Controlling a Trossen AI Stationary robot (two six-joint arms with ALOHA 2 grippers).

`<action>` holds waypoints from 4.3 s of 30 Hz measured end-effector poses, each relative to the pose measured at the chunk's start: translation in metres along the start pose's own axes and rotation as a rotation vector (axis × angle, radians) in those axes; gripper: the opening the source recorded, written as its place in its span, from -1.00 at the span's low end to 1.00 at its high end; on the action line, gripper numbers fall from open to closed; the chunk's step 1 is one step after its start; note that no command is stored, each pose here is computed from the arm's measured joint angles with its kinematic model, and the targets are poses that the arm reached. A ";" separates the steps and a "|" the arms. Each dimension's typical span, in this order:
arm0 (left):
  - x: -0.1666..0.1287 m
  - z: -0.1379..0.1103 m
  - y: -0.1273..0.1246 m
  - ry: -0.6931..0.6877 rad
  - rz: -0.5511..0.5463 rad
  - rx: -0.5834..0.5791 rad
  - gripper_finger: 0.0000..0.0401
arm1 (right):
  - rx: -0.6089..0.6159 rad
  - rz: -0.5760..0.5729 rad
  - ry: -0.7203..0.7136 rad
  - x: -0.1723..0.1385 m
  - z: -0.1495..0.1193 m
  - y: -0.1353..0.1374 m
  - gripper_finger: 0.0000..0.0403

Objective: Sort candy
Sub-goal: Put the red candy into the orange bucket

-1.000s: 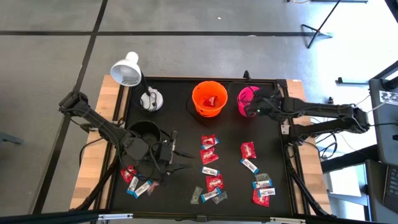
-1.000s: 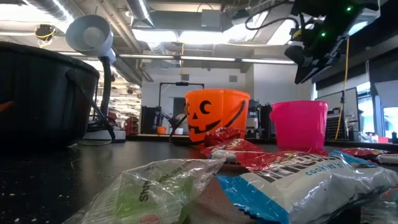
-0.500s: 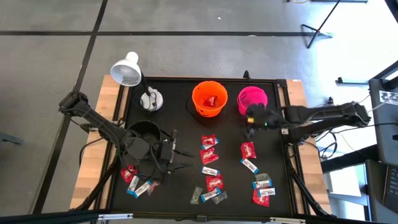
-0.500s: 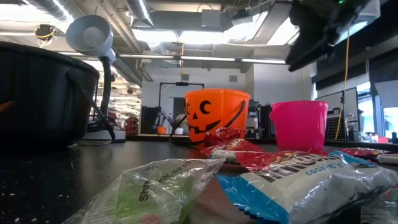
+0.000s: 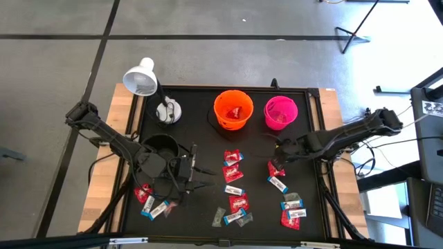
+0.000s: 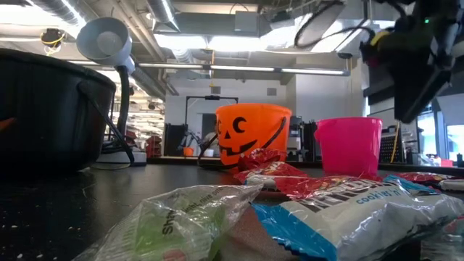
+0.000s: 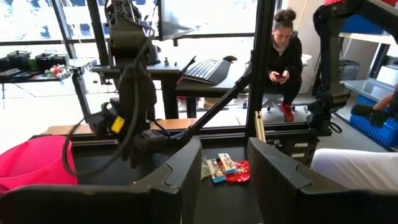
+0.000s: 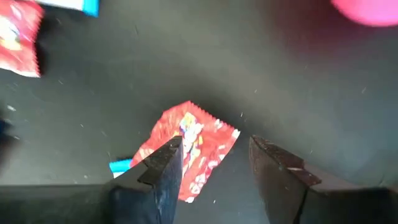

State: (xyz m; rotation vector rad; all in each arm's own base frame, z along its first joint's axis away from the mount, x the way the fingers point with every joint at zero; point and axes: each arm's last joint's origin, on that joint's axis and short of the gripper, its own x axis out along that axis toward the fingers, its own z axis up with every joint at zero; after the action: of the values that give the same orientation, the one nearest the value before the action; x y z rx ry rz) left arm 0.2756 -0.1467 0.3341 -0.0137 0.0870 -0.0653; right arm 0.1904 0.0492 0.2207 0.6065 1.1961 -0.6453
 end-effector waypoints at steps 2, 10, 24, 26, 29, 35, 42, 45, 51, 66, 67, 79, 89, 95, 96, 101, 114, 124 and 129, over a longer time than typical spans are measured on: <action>0.000 0.000 0.000 0.000 0.000 -0.001 -0.39 | -0.007 -0.015 0.043 0.008 0.000 0.005 -0.09; 0.000 0.000 0.000 0.001 0.000 -0.001 -0.39 | -0.027 -0.051 0.147 0.043 -0.001 0.024 -0.09; -0.001 -0.001 -0.002 0.005 -0.007 -0.007 -0.39 | -0.115 -0.121 0.230 0.081 -0.003 0.038 -0.09; -0.001 -0.001 -0.002 0.005 -0.007 -0.009 -0.40 | -0.129 -0.123 0.230 0.082 -0.003 0.038 -0.12; -0.001 -0.001 -0.002 0.005 -0.007 -0.009 -0.39 | -0.145 -0.116 0.223 0.082 -0.003 0.038 -0.24; -0.001 -0.001 -0.002 0.005 -0.007 -0.009 -0.39 | -0.192 -0.110 0.214 0.080 -0.003 0.037 -0.62; -0.001 -0.001 -0.002 0.005 -0.007 -0.009 -0.39 | -0.194 -0.112 0.212 0.080 -0.003 0.037 -0.97; -0.001 -0.001 -0.002 0.005 -0.006 -0.009 -0.39 | -0.194 -0.108 0.210 0.079 -0.003 0.037 -0.94; -0.001 -0.001 -0.002 0.005 -0.006 -0.009 -0.39 | -0.221 -0.095 0.181 0.067 0.006 0.047 -0.98; -0.001 -0.001 -0.002 0.007 -0.005 -0.014 -0.39 | -0.353 0.029 -0.153 -0.016 0.057 0.099 -0.99; -0.001 -0.001 -0.002 0.006 -0.005 -0.014 -0.39 | -0.366 0.033 -0.186 -0.022 0.060 0.101 -0.99; 0.001 0.000 0.001 0.000 0.011 -0.020 -0.39 | -0.435 -0.127 -0.593 -0.078 0.090 0.113 -1.00; 0.001 0.001 0.003 -0.011 0.035 -0.069 -0.39 | -0.416 -0.190 -0.684 -0.079 0.138 0.097 -1.00; 0.001 0.001 0.003 -0.013 0.037 -0.079 -0.39 | -0.363 -0.138 -0.676 -0.073 0.178 0.072 -1.00; 0.001 0.001 0.003 -0.015 0.036 -0.080 -0.39 | -0.353 -0.141 -0.677 -0.073 0.183 0.067 -1.00; 0.001 0.002 0.005 -0.021 0.083 -0.081 -0.39 | -0.450 -0.206 -0.677 -0.071 0.205 0.046 -0.92; 0.002 0.002 0.008 -0.021 0.096 -0.098 -0.39 | -0.579 -0.184 -0.595 -0.067 0.212 0.030 -0.09; 0.001 -0.017 -0.013 0.093 0.041 -0.113 -0.39 | -0.791 0.187 -0.420 -0.076 0.155 0.080 0.03; -0.002 -0.034 -0.032 0.184 0.001 -0.109 -0.39 | -0.919 0.161 -0.360 -0.073 0.105 0.116 -0.06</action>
State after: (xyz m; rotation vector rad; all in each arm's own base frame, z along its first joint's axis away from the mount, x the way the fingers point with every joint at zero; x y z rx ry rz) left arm 0.2686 -0.1788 0.3010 -0.1163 0.2741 -0.0605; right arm 0.3250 0.0611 0.3279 -0.1882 0.9553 -0.0185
